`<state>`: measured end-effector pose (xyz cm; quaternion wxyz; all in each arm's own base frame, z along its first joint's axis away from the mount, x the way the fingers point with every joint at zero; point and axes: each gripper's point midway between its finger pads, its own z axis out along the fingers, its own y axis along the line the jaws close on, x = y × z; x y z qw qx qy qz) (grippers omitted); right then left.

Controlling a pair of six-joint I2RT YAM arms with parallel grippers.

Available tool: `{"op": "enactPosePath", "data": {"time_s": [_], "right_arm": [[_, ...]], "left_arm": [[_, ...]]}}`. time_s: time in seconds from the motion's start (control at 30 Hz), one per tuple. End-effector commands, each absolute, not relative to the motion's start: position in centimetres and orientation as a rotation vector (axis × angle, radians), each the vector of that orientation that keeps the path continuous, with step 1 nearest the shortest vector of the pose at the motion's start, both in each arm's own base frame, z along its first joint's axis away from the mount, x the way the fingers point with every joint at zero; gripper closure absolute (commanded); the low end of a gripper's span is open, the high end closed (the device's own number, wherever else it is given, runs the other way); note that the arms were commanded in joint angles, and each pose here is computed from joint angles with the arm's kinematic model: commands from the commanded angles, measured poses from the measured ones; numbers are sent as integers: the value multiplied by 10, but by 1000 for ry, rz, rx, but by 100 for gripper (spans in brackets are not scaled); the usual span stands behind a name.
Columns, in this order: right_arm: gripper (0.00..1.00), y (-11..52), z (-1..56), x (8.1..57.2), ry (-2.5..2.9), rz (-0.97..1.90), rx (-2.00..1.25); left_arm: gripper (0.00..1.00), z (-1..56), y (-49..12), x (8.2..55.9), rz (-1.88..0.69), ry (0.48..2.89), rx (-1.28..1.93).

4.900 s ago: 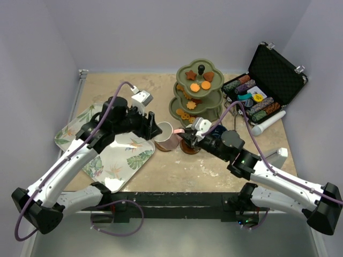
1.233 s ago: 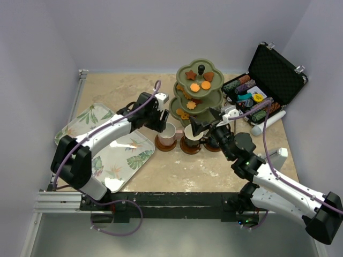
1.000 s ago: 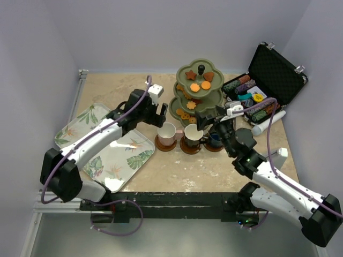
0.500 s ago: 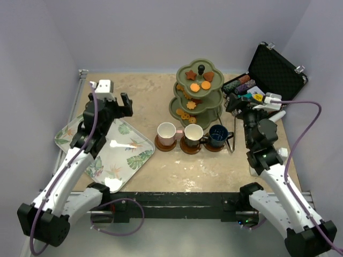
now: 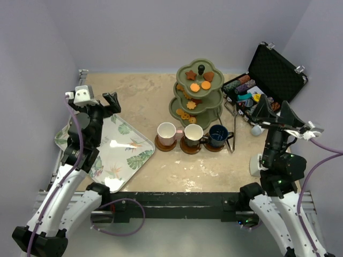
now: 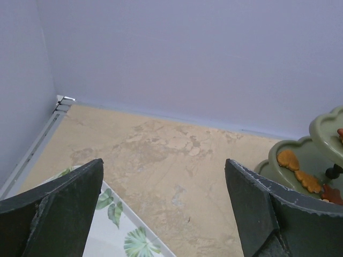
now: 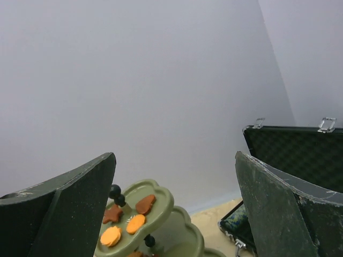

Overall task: Serve the afternoon tea
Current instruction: Reset both arms

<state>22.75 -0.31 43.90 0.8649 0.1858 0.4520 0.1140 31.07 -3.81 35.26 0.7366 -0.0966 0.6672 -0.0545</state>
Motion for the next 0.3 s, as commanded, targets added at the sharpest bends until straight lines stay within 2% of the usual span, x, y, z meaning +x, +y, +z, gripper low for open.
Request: {"op": "enactPosePath", "data": {"time_s": [0.0, 0.27], "right_arm": [[2, -9, 433, 231, 949, 194, 403], [2, -7, 431, 232, 947, 196, 395]], "left_arm": [[0, 356, -32, 312, -111, 1439, -250], [0, 354, -35, 310, -127, 1445, -242]]}}
